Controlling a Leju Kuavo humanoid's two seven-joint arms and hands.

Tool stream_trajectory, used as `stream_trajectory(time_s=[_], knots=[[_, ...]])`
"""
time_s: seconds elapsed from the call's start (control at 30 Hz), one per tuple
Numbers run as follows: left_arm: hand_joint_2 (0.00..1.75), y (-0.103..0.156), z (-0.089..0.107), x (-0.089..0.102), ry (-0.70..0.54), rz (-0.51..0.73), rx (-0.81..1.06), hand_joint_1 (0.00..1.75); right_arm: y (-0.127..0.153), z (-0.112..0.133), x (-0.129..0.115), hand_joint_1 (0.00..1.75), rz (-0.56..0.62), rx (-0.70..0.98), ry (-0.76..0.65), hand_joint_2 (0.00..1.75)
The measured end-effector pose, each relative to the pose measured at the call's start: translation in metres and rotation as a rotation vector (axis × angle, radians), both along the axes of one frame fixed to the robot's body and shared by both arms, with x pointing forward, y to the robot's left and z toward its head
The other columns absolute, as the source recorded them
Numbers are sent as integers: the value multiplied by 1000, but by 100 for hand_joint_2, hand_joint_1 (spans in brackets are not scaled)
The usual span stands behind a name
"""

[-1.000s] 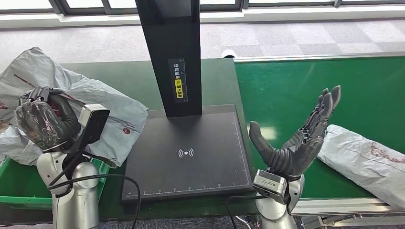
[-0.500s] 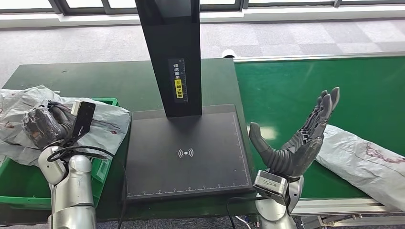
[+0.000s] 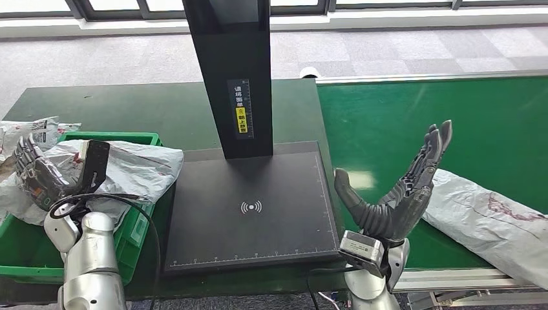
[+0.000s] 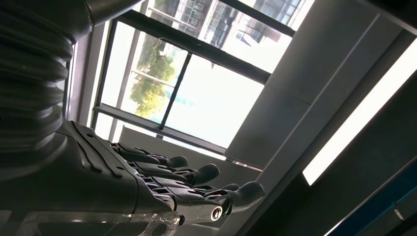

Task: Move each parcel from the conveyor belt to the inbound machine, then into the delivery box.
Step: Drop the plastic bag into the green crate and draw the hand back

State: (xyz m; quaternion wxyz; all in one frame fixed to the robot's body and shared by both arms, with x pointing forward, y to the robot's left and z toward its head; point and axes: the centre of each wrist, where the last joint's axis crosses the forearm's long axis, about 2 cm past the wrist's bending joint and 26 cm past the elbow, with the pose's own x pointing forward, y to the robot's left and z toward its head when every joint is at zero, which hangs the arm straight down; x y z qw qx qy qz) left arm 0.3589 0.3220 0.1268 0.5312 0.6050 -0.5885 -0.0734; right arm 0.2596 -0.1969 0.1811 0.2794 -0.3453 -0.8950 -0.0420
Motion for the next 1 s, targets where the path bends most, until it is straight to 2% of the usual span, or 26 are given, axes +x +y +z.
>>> stream_trajectory(time_s=[0.07,0.23,0.4,0.53,0.6,0.7,0.8,0.83,0.93,1.0], knots=[[0,4,-2,-2,-20,-7,-1,0,0,-1,0,0,0,-1,3,175],[0,21,-2,-9,-204,-27,-24,0,0,-4,0,0,-1,0,16,175],[0,34,-3,-28,-459,133,-203,0,-6,-10,0,0,-22,-3,37,175],[175,37,8,-40,-642,181,-289,0,-14,-18,1,0,-58,-33,83,175],[175,31,18,-47,-756,160,-342,0,-21,-27,4,0,-97,-76,147,175],[175,12,36,-53,-870,57,-382,0,-32,-39,12,0,-160,-127,240,175],[44,-5,51,-56,-920,-31,-379,0,-39,-47,16,0,-190,-137,290,175],[44,-10,55,-58,-932,-58,-375,0,-40,-49,17,0,-200,-143,308,175],[175,-30,70,-64,-961,-168,-336,0,-49,-55,24,0,-263,-191,394,175],[175,-48,81,-67,-981,-264,-316,0,-59,-60,29,0,-328,-249,467,175]])
